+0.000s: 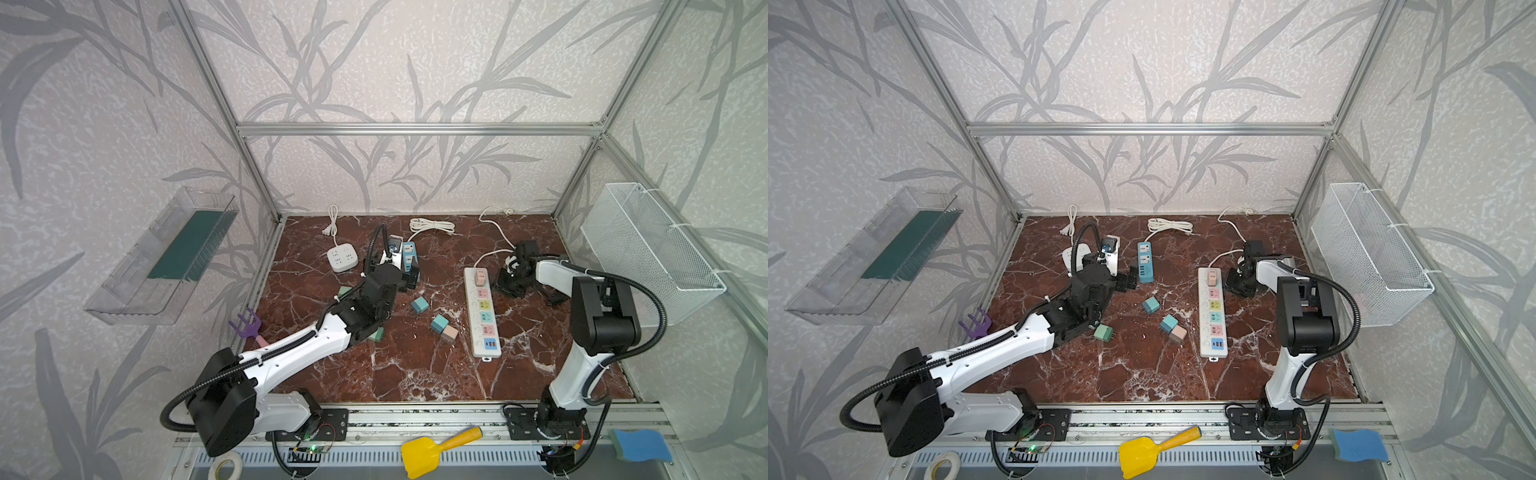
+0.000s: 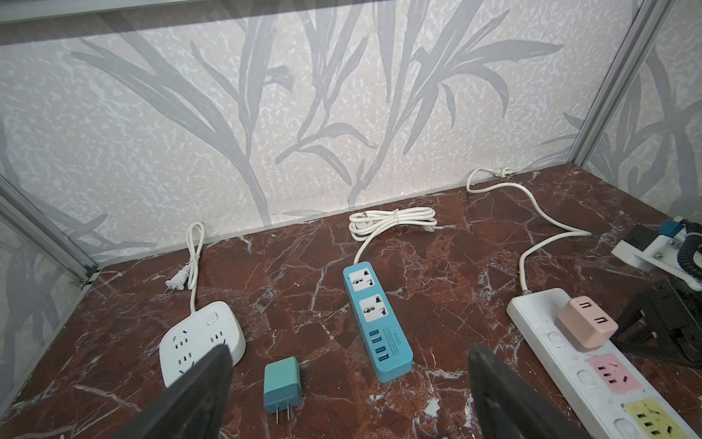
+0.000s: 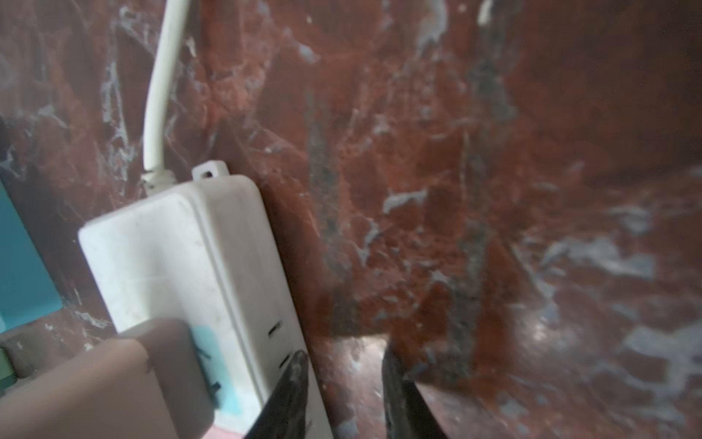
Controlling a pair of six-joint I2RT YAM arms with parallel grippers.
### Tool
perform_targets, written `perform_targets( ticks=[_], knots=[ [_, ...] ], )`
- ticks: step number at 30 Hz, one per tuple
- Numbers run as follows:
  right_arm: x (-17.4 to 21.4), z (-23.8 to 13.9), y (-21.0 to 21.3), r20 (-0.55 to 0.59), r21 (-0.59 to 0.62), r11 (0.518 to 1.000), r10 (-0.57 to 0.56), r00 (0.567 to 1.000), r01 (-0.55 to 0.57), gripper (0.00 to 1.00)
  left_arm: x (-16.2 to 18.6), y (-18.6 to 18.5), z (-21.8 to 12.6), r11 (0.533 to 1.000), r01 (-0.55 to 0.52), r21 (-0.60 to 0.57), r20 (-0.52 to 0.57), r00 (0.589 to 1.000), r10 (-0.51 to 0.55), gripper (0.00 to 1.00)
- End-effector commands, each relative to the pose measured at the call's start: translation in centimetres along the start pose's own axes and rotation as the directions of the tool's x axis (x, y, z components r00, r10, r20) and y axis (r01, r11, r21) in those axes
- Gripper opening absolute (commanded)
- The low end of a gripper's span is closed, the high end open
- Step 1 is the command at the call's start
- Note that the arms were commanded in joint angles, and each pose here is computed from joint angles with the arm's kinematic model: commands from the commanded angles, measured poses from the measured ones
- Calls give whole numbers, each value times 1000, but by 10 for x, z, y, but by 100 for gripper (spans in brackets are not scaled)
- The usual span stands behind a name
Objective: Insert the plug
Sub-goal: 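Lower the left gripper onto a teal plug adapter and grasp it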
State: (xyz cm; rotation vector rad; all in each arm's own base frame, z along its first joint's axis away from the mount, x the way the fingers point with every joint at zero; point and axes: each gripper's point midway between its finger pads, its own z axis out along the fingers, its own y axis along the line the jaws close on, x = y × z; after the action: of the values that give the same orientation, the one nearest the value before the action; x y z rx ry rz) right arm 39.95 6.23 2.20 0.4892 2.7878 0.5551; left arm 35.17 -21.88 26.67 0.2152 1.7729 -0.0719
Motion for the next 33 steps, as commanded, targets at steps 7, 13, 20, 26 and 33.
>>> perform_targets(
  ticks=[7,13,20,26,33],
  knots=[
    [12,-17,-1,-42,34,999,-5,999,7,37,15,-2,16,998,-51,-27,-59,997,50,98],
    [18,-88,4,113,67,997,-41,993,33,43,52,-23,31,977,-195,84,-220,953,209,91],
    [61,-128,-4,178,72,996,-69,982,57,45,110,-51,24,863,-321,390,-509,706,492,99],
    [86,-145,5,210,-8,991,-129,969,134,60,146,-68,16,789,-245,563,-565,583,584,98],
    [101,-159,14,231,-68,982,-158,960,178,73,171,-80,19,748,-205,631,-579,517,630,86]
  ],
)
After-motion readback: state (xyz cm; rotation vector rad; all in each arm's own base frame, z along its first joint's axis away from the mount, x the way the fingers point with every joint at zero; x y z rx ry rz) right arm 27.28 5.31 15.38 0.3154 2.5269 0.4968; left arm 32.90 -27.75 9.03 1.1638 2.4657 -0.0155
